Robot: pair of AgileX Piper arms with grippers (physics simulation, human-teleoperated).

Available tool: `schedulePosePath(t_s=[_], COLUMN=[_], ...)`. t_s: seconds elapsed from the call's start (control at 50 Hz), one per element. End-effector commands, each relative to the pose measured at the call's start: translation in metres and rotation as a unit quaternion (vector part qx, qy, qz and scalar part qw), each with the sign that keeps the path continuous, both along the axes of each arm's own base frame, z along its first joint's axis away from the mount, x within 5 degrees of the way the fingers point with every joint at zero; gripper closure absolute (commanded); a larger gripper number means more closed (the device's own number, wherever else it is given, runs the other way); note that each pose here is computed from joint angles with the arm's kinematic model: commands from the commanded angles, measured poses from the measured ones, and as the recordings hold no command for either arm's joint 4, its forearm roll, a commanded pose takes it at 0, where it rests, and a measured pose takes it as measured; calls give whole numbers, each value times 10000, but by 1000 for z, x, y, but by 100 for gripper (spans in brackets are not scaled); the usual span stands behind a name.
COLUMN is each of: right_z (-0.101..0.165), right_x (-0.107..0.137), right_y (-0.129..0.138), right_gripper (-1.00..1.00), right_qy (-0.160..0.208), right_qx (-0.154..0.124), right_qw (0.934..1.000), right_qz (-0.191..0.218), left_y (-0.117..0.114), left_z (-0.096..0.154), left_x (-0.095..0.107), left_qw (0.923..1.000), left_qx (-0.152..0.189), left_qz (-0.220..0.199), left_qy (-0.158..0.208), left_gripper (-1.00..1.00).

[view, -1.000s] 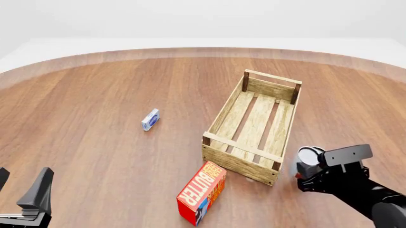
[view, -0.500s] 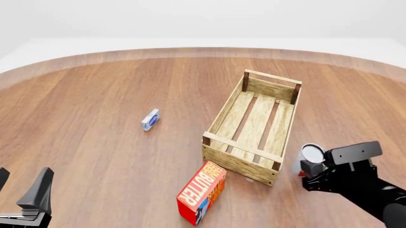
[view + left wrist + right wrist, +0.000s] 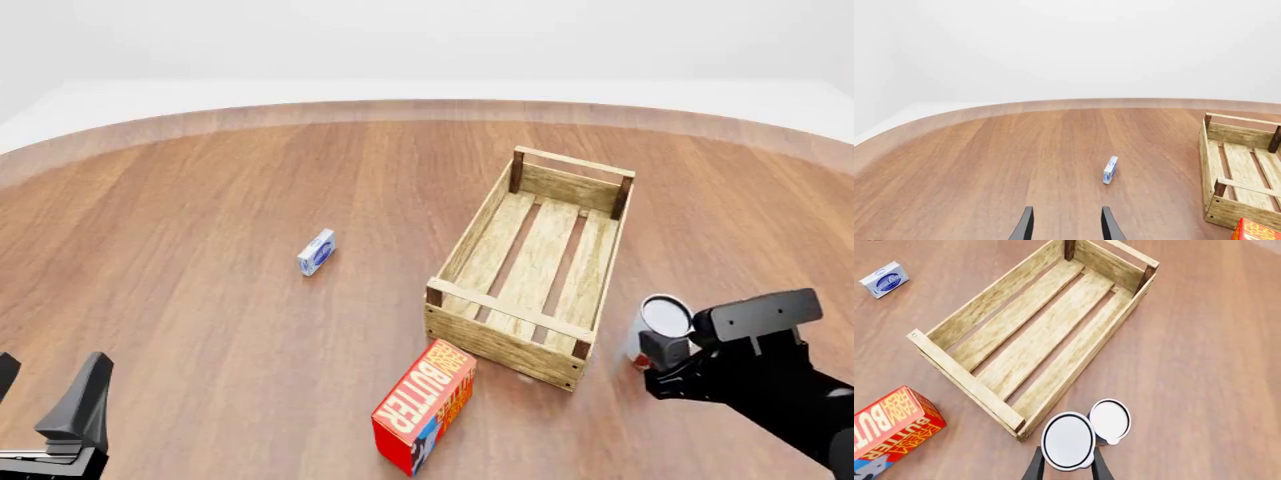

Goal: Pick up the tomato sauce, and put it in the wooden tray.

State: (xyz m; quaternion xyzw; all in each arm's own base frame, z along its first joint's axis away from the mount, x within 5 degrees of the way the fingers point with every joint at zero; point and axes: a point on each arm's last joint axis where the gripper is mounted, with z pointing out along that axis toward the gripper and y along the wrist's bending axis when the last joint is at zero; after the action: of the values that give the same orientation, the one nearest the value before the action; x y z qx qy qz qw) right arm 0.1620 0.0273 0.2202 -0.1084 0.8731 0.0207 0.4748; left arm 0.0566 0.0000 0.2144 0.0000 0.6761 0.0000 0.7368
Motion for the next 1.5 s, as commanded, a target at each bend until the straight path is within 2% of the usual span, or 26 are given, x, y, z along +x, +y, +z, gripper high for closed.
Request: schedulePosePath(t_s=[0.02, 0.24, 0.72, 1.16, 1.5], right_z=[14, 27, 39, 50, 47], right_x=[-2, -1, 13, 33, 50], right_y=[0, 1, 7, 13, 20], right_gripper=[100, 100, 100, 100, 100], right_qy=[-93, -199, -295, -404, -417], right_qx=[-4, 6, -2, -124, -132], right_qw=[10000, 9998, 9994, 9987, 9983], right_qz=[5, 40, 157, 290, 378], left_y=[0, 0, 0, 0, 0], left_z=[0, 0, 0, 0, 0], left_x=[0, 0, 0, 0, 0], left_qw=[10000, 10000, 10000, 10000, 10000], left_qx=[0, 0, 0, 0, 0], left_qz=[0, 0, 0, 0, 0], left_qy=[0, 0, 0, 0, 0], left_gripper=[-100, -100, -100, -100, -100])
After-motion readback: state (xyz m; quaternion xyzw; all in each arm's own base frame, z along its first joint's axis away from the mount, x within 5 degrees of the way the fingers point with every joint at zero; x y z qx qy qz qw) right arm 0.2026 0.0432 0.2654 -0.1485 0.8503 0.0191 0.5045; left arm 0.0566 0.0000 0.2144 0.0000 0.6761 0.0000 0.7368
